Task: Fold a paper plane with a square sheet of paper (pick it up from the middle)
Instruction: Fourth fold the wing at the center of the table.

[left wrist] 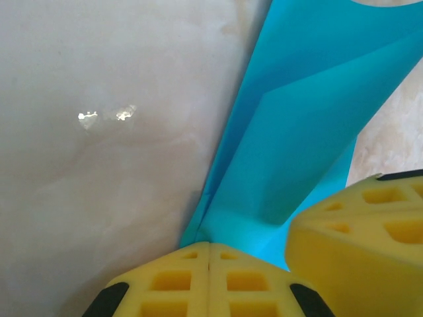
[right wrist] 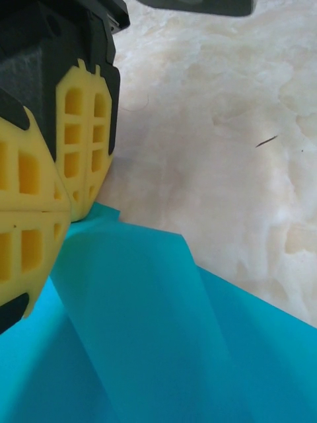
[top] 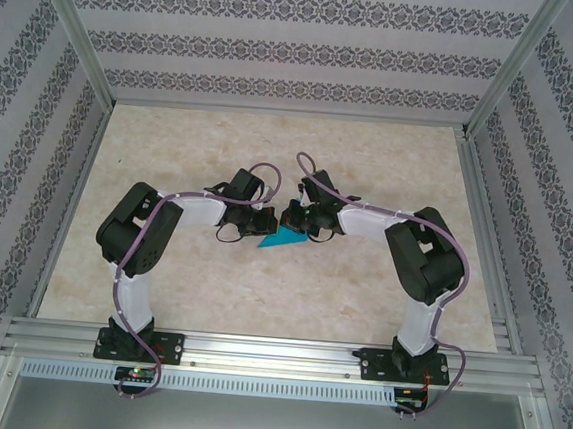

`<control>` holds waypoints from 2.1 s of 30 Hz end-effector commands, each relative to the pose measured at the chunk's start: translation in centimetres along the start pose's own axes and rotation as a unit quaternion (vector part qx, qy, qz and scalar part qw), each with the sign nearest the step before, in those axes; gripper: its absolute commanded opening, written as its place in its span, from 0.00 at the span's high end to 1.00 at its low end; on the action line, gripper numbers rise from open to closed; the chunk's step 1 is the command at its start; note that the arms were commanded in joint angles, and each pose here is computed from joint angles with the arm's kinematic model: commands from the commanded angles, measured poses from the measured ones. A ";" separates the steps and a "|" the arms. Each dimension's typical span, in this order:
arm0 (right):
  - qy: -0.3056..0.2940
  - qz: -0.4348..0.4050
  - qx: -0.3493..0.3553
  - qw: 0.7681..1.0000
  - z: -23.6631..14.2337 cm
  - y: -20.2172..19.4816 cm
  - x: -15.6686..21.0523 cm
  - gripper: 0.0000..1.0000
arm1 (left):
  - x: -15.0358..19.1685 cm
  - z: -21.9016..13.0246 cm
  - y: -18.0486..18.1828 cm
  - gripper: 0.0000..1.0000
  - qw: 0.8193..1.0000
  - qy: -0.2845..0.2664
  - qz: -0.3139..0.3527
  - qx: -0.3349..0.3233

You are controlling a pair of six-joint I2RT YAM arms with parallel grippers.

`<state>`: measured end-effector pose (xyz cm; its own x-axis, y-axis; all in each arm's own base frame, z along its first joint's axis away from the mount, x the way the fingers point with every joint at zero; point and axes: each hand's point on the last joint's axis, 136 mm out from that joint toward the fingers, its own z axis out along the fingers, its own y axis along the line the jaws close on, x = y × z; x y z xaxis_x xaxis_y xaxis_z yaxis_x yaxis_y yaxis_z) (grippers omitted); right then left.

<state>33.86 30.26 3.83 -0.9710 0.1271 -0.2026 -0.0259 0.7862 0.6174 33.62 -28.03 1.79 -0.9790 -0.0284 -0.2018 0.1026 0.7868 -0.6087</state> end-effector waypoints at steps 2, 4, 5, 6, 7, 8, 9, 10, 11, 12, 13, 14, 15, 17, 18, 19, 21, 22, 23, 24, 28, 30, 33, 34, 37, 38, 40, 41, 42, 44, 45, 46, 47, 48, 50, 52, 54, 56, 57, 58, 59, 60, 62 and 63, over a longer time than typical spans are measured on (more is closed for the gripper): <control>0.003 0.002 -0.002 1.000 0.8 -0.8 0.4 1.00 | 3.4 1.6 5.3 1.00 0.994 0.051 -0.035 -0.093; 0.002 0.002 0.002 1.000 0.9 -1.2 0.3 1.00 | 3.5 1.6 5.4 1.00 0.993 0.052 -0.037 -0.095; 0.001 0.002 0.003 1.000 0.9 -1.4 0.3 1.00 | 3.6 1.6 5.5 1.00 0.993 0.052 -0.038 -0.096; 0.001 0.002 0.004 1.000 1.0 -1.6 0.3 1.00 | 3.6 1.6 5.5 1.00 0.993 0.052 -0.037 -0.098; 0.001 0.002 0.006 1.000 1.1 -1.8 0.2 1.00 | 3.5 1.6 5.5 1.00 0.993 0.052 -0.037 -0.099; 0.002 0.002 0.006 1.000 1.2 -2.0 0.3 1.00 | 3.6 1.5 5.6 1.00 0.993 0.052 -0.036 -0.100; 0.002 0.001 0.009 1.000 1.3 -2.3 0.3 1.00 | 3.6 1.5 5.6 1.00 0.993 0.052 -0.037 -0.101; 0.003 0.002 0.010 1.000 1.4 -2.5 0.2 1.00 | 3.6 1.6 5.7 1.00 0.993 0.053 -0.037 -0.102; 0.003 0.002 0.010 1.000 1.4 -2.6 0.2 1.00 | 3.7 1.6 5.7 1.00 0.993 0.054 -0.037 -0.102; 0.001 0.000 0.012 1.000 1.5 -2.8 0.1 1.00 | 3.7 1.6 5.8 1.00 0.993 0.054 -0.037 -0.103; 0.001 -0.001 0.016 1.000 1.6 -3.1 0.0 1.00 | 3.7 1.6 5.8 1.00 0.992 0.055 -0.038 -0.104; 0.000 -0.003 0.018 1.000 1.6 -3.3 -0.1 1.00 | 3.8 1.6 5.9 1.00 0.992 0.056 -0.038 -0.106; 0.000 -0.002 0.023 1.000 1.6 -3.7 -0.2 1.00 | 3.8 1.6 5.9 1.00 0.992 0.057 -0.038 -0.106; -0.003 0.000 0.028 1.000 1.5 -4.4 -0.4 1.00 | 3.8 1.5 6.0 1.00 0.992 0.056 -0.037 -0.108; -0.005 0.002 0.028 1.000 1.4 -4.7 -0.6 1.00 | 3.8 1.6 6.0 1.00 0.992 0.056 -0.037 -0.108; -0.006 0.003 0.028 1.000 1.2 -4.9 -0.7 1.00 | 3.8 1.5 6.0 1.00 0.992 0.056 -0.036 -0.109; -0.009 0.000 0.025 1.000 0.9 -4.7 -0.9 1.00 | 3.9 1.5 6.0 1.00 0.992 0.057 -0.037 -0.109; -0.013 -0.001 0.022 1.000 0.6 -4.6 -1.2 1.00 | 3.9 1.5 6.1 1.00 0.992 0.058 -0.037 -0.109; -0.016 -0.001 0.019 1.000 0.4 -4.5 -1.4 1.00 | 4.0 1.6 6.1 1.00 0.992 0.058 -0.038 -0.109; -0.020 -0.001 0.017 1.000 0.2 -4.4 -1.7 1.00 | 3.9 1.5 6.1 1.00 0.992 0.058 -0.037 -0.111; -0.021 -0.002 0.015 1.000 0.2 -4.5 -2.2 1.00 | 3.9 1.5 6.1 1.00 0.991 0.059 -0.037 -0.111; -0.015 0.001 0.018 1.000 0.5 -4.8 -2.0 1.00 | 3.9 1.5 6.1 1.00 0.991 0.059 -0.036 -0.111; -0.006 0.007 0.020 1.000 1.1 -5.3 -1.4 1.00 | 3.9 1.5 6.0 1.00 0.992 0.060 -0.035 -0.108; -0.003 0.009 0.020 1.000 1.3 -5.4 -1.2 1.00 | 3.8 1.5 5.9 1.00 0.992 0.059 -0.034 -0.107; 0.007 0.010 0.021 1.000 1.7 -5.6 -0.4 1.00 | 3.1 1.4 4.4 1.00 0.995 0.054 -0.024 -0.078; 0.010 0.010 0.020 1.000 1.8 -5.6 -0.2 1.00 | 2.6 1.3 3.6 1.00 0.997 0.049 -0.019 -0.064; 0.018 0.008 0.012 1.000 2.0 -5.3 0.2 1.00 | 1.4 0.9 1.1 0.99 0.999 0.038 -0.002 -0.016; 0.021 0.007 0.007 1.000 2.1 -5.1 0.3 1.00 | 0.8 0.6 -0.1 0.98 1.000 0.030 0.005 0.005; 0.024 0.005 0.003 1.000 2.2 -4.9 0.4 1.00 | 0.1 0.1 -1.4 0.97 0.999 0.020 0.013 0.029; 0.028 0.003 -0.003 1.000 2.3 -4.6 0.7 1.00 | -0.8 -0.8 -3.4 0.95 0.998 0.005 0.026 0.063; 0.028 0.002 -0.006 1.000 2.3 -4.5 0.7 1.00 | -1.1 -1.0 -4.0 0.94 0.997 0.002 0.029 0.073; 0.028 0.003 -0.008 1.000 2.4 -4.4 0.7 1.00 | -1.2 -1.1 -4.3 0.94 0.997 0.002 0.030 0.078; 0.028 0.004 -0.010 1.000 2.4 -4.3 0.6 1.00 | -1.2 -1.0 -4.2 0.94 0.997 0.003 0.029 0.078; 0.027 0.004 -0.012 1.000 2.4 -4.2 0.6 1.00 | -1.0 -0.7 -3.9 0.94 0.997 0.007 0.024 0.074; 0.027 0.007 -0.015 1.000 2.5 -4.2 0.5 1.00 | -0.4 -0.1 -3.0 0.95 0.998 0.017 0.015 0.060; 0.026 0.009 -0.016 0.999 2.5 -4.2 0.4 1.00 | 0.0 0.5 -2.0 0.96 0.999 0.025 0.009 0.046; 0.028 0.010 -0.018 0.999 2.6 -4.2 0.5 1.00 | 0.4 0.8 -1.2 0.96 0.999 0.032 0.001 0.032; 0.028 0.009 -0.019 0.999 2.6 -4.2 0.4 1.00 | 0.8 1.1 0.0 0.97 0.999 0.038 -0.005 0.005; 0.029 0.008 -0.019 0.999 2.6 -4.2 0.5 1.00 | 0.9 1.2 0.4 0.97 0.999 0.040 -0.006 -0.006; 0.029 0.006 -0.019 0.999 2.6 -4.2 0.4 1.00 | 1.0 1.2 1.0 0.98 0.999 0.043 -0.007 -0.020; 0.028 0.004 -0.020 0.999 2.6 -4.2 0.3 1.00 | 1.2 1.3 1.6 0.98 0.998 0.046 -0.009 -0.035; 0.029 0.002 -0.020 0.999 2.5 -4.2 0.3 1.00 | 1.4 1.3 2.0 0.99 0.998 0.047 -0.010 -0.046; 0.026 -0.009 -0.025 0.999 2.4 -3.9 0.0 1.00 | 1.7 1.3 3.0 0.99 0.996 0.051 -0.012 -0.068; 0.025 -0.014 -0.023 0.999 2.4 -3.9 -0.1 1.00 | 1.8 1.2 3.3 0.99 0.996 0.051 -0.012 -0.074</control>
<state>35.49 28.81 1.51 -0.9723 0.1150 -0.2033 -0.0532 0.7384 0.6722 33.53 -28.96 1.93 -0.9874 0.0050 -0.1581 0.1041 0.7728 -0.6260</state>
